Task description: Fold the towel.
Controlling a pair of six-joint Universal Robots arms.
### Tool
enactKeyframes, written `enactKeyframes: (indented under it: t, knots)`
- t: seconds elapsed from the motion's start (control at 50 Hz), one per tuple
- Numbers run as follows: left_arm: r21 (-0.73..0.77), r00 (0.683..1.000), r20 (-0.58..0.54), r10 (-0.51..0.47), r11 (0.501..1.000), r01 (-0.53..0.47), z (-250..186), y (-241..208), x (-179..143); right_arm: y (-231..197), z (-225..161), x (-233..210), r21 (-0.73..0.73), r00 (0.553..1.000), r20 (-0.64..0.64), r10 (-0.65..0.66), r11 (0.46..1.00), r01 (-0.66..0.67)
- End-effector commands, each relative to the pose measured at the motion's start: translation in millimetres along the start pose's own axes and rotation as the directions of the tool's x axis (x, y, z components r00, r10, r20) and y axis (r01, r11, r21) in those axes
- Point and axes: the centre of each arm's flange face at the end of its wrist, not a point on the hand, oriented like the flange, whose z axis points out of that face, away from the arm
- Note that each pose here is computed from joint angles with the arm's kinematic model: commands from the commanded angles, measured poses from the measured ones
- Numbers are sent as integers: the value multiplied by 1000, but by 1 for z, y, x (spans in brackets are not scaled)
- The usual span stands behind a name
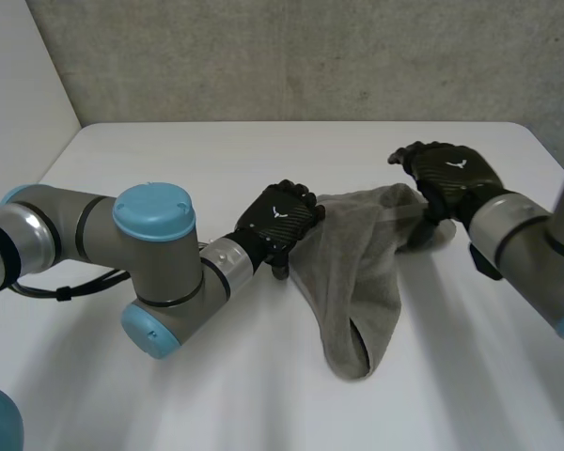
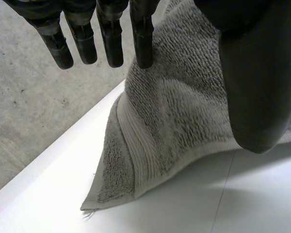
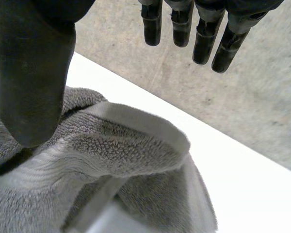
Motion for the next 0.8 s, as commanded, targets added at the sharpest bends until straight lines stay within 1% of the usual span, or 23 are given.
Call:
enactKeyframes:
  t: [0.02, 0.04, 0.06, 0.1, 0.12, 0.16, 0.2, 0.22, 0.26, 0.32, 0.36, 0.5, 0.58, 0.68, 0.8]
  knots:
    - [-6, 1000, -14, 0, 1000, 0, 0, 3, 3, 8, -29, 0, -27, 995, -3, -101, 995, 100]
    - [-4, 1000, -15, 0, 1000, 0, 0, 2, 4, 16, -33, -2, -54, 991, 9, -135, 989, 135]
    - [-4, 1000, -15, 0, 1000, 0, 0, 2, 4, 16, -33, -2, -54, 991, 9, -135, 989, 135]
    - [-4, 1000, -15, 2, 1000, -2, 0, 3, 4, 32, -39, -9, -97, 972, 45, -231, 967, 234]
    - [-7, 1000, -18, 1, 1000, -1, 1, 4, 5, 32, -39, -9, -97, 972, 46, -231, 967, 235]
    - [-7, 1000, -20, 1, 1000, -1, 1, 4, 6, 43, -42, -15, -120, 950, 84, -301, 943, 310]
    - [2, 1000, -29, 5, 1000, -5, 1, 2, 11, 48, -42, -19, -125, 941, 106, -321, 935, 333]
    - [2, 1000, -29, 5, 1000, -5, 1, 2, 11, 48, -42, -19, -125, 941, 106, -321, 935, 333]
    - [9, 999, -31, 8, 1000, -8, 2, 2, 13, 58, -37, -30, -120, 931, 152, -331, 929, 350]
    - [27, 999, -33, 15, 1000, -14, 4, 3, 18, 65, -30, -38, -105, 922, 168, -349, 924, 369]
    - [42, 999, -38, 21, 999, -20, 8, 5, 23, 67, -25, -39, -93, 919, 169, -355, 923, 374]
    - [42, 999, -50, 21, 999, -19, 19, 14, 27, 72, -4, -50, -33, 911, 170, -376, 922, 387]
    - [32, 998, -57, 16, 999, -14, 22, 19, 29, 74, 13, -54, 22, 910, 140, -390, 920, 391]
    - [10, 997, -73, 8, 1000, -7, 23, 24, 31, 83, 29, -54, 13, 910, 134, -392, 919, 394]
    - [14, 997, -71, 7, 1000, -6, 22, 22, 29, 90, 36, -53, -29, 906, 140, -398, 913, 406]
